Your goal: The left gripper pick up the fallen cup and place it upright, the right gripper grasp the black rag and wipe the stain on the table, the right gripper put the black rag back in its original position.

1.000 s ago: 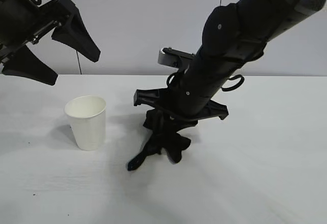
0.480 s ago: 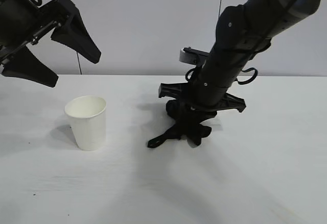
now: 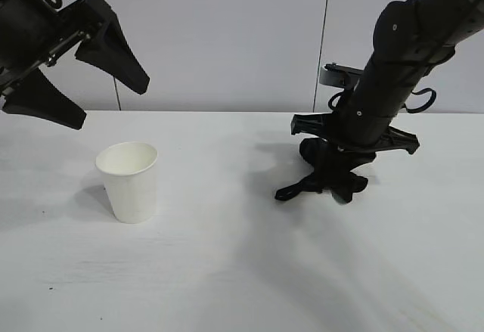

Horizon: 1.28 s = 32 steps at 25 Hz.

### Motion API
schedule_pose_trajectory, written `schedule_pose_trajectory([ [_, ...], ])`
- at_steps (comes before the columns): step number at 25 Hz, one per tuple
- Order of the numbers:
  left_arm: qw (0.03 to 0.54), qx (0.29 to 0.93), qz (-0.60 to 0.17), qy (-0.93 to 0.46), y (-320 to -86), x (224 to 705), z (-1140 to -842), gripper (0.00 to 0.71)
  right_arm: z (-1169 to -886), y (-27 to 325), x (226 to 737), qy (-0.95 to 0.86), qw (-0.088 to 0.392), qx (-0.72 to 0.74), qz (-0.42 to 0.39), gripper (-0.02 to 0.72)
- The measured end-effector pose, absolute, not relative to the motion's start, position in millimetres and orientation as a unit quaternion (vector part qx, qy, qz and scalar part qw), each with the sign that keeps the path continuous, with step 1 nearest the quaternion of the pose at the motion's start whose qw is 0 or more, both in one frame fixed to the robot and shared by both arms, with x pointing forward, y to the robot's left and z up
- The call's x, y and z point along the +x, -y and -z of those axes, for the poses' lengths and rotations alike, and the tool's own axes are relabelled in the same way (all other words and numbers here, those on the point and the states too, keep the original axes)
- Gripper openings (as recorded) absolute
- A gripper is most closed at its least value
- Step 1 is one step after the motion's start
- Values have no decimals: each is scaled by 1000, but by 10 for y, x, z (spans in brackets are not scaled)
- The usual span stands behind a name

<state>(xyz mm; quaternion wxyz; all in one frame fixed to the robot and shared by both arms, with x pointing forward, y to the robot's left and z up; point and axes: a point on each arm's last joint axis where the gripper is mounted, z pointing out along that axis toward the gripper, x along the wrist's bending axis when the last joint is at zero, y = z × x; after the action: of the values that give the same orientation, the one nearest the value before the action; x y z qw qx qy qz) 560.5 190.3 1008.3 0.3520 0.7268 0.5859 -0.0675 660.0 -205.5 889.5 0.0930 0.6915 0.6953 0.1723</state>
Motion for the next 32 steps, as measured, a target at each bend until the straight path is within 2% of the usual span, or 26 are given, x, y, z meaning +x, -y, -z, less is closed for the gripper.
schedule_pose_trajectory([
  [10,354,724,73,-587,-1895,5602,-10087,693,-9032,2229,5922,-701,75,695,-142,80],
  [12,360,718,79,-590,-1884,5602,-10096,693,-9123,2228,5868,-695,68,701,-147,117],
  [13,361,717,82,-591,-1881,5601,-10098,693,-9182,2222,5855,-689,66,705,-154,188],
  [15,362,716,82,-591,-1880,5601,-10099,693,-9284,2212,5843,-681,66,709,-169,435],
  [16,362,716,82,-591,-1880,5601,-10099,693,-9326,2208,5839,-679,66,710,-175,526],
  [17,362,717,83,-590,-1869,5598,-10099,693,-9360,2206,5834,-676,66,711,-180,594],
  [19,361,720,85,-587,-1836,5586,-10099,693,-9428,2200,5810,-671,61,715,-186,658],
  [24,365,731,81,-571,-1672,5546,-10103,693,-9747,2172,5703,-663,48,714,-220,687],
  [28,367,727,77,-575,-1662,5553,-10105,693,-9989,2141,5605,-665,36,702,-251,694],
  [32,367,727,76,-575,-1662,5554,-10105,693,-10089,2145,5565,-667,41,696,-263,694],
])
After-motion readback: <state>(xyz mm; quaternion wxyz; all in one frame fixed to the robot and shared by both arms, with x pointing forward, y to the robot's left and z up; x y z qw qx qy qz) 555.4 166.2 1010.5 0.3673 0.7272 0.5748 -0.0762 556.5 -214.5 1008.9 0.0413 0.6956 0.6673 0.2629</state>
